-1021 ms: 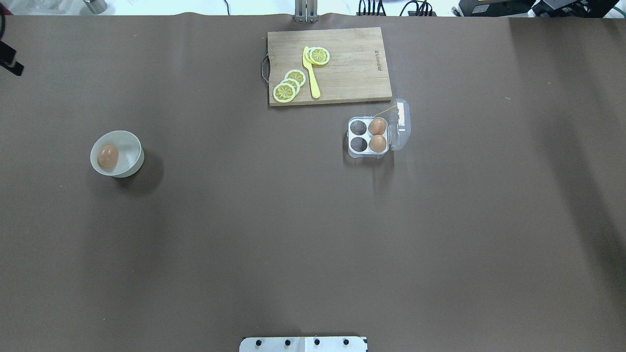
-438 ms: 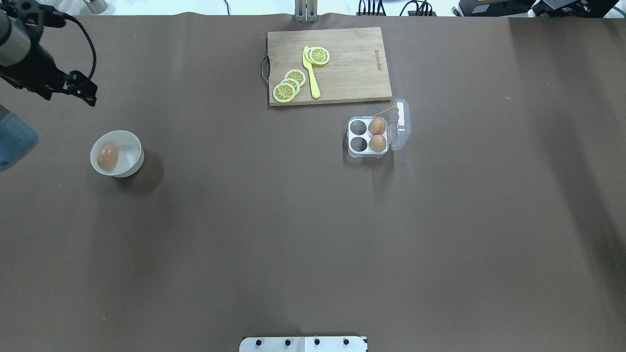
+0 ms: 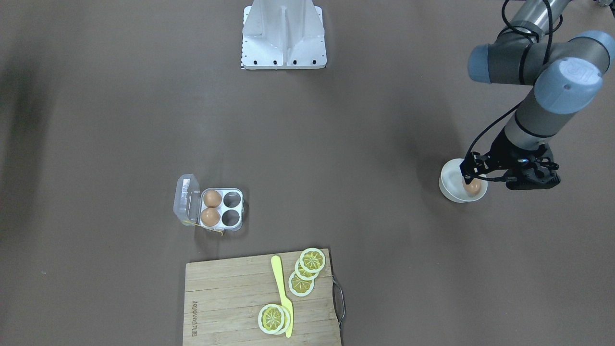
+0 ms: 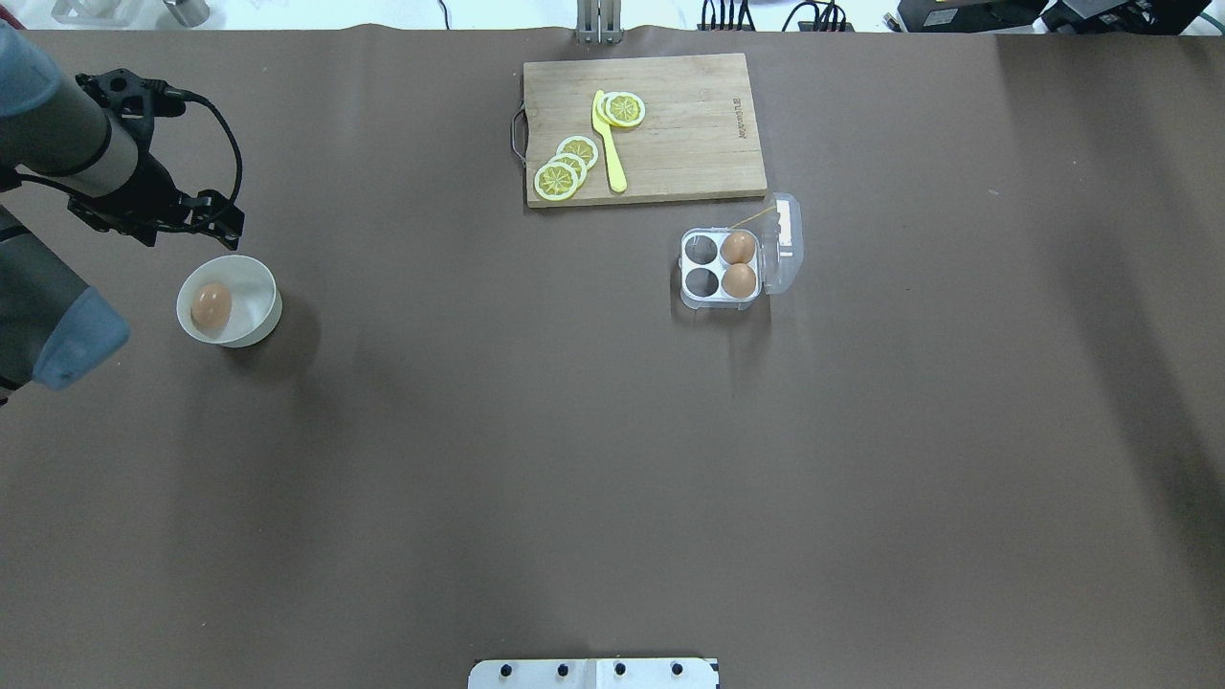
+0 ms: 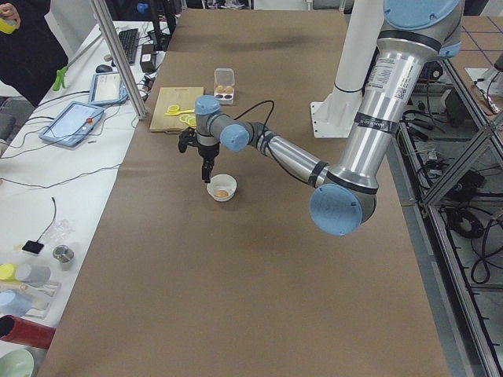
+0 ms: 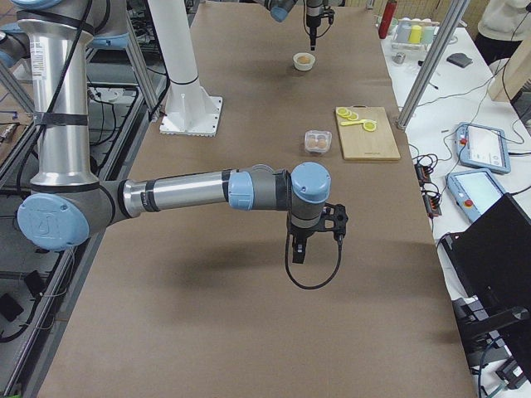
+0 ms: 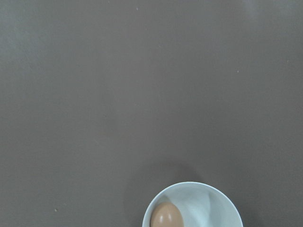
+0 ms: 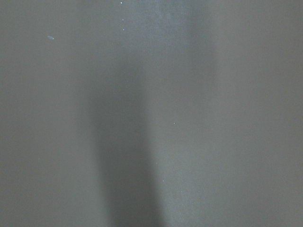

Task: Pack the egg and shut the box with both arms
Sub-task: 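Move the left gripper over the white bowl holding the brown egg, then lower the left gripper into the bowl and grasp the brown egg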

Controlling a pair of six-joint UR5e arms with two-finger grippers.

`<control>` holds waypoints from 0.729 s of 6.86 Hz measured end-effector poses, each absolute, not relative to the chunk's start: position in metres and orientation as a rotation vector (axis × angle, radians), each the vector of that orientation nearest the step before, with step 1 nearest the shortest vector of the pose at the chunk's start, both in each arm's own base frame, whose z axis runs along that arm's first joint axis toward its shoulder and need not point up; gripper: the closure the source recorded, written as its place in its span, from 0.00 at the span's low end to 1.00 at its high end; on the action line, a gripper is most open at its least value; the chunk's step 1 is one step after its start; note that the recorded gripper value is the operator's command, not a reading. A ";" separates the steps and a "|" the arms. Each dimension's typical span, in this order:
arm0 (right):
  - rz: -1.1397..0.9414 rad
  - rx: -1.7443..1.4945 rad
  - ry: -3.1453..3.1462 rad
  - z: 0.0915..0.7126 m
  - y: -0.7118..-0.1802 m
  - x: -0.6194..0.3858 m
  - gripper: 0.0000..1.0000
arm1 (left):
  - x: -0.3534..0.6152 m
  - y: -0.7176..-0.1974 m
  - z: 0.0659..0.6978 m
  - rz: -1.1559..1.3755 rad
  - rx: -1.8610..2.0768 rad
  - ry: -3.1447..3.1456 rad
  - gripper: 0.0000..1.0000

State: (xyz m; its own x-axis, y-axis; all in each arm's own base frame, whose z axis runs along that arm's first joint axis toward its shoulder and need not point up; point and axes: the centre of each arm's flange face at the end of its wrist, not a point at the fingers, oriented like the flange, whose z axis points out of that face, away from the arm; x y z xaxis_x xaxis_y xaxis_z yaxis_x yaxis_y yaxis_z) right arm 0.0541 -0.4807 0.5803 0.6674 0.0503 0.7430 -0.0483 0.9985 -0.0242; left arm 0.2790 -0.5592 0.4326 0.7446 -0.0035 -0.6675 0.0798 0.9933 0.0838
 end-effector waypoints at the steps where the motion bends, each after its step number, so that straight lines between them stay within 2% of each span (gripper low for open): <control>1: 0.055 -0.003 -0.838 0.580 -0.481 0.053 0.00 | 0.287 -0.559 0.444 -0.065 0.106 0.740 0.14; 3: 0.052 -0.003 -0.838 0.580 -0.481 0.052 0.00 | 0.302 -0.554 0.455 -0.064 0.099 0.732 0.21; 5: 0.051 -0.004 -0.837 0.580 -0.482 0.051 0.00 | 0.313 -0.548 0.458 -0.049 0.093 0.721 0.22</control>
State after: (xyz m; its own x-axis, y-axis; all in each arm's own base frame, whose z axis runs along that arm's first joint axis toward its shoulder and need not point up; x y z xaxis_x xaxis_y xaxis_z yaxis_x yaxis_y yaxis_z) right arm 0.0515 -0.4816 0.5798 0.6687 0.0464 0.7421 -0.0433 0.9988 -0.0234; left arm 0.3133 -0.5481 0.4580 0.7502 -0.0131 -0.6611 0.0773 0.9947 0.0679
